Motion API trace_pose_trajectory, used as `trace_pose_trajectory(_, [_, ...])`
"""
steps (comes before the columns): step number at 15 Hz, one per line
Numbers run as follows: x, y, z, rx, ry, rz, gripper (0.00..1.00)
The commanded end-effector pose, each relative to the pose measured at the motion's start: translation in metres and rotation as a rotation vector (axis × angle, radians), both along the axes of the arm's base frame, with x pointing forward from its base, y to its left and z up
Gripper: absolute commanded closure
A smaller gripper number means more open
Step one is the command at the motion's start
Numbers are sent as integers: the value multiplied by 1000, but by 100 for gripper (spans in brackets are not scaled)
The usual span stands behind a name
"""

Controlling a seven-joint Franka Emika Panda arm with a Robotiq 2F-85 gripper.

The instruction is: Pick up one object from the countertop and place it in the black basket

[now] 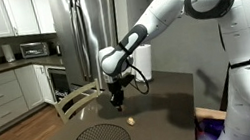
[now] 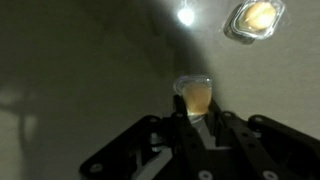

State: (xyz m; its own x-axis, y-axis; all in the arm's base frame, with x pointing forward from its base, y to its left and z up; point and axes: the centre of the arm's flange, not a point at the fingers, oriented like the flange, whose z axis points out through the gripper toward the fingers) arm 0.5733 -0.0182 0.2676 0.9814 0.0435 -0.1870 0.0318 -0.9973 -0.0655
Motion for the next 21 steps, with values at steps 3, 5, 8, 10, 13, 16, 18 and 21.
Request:
trace_pose_trajectory(3, [-15,35,50,-56,33,34,94])
trace_pose_trajectory(5, [-21,50,68,-72,33,73,94])
trace_pose_trajectory(8, [-34,79,93,-99,36,155,94])
trace_pose_trajectory(10, [-42,97,112,-116,40,213,94])
trace_pose_trajectory(13, [-51,120,134,-140,47,311,94])
trace_pose_trajectory(16, [-58,142,146,-143,32,406,94])
trace_pose_trajectory(18, [-59,155,149,-128,13,468,94])
trace_pose_trajectory(21, [-60,173,149,-102,1,562,94])
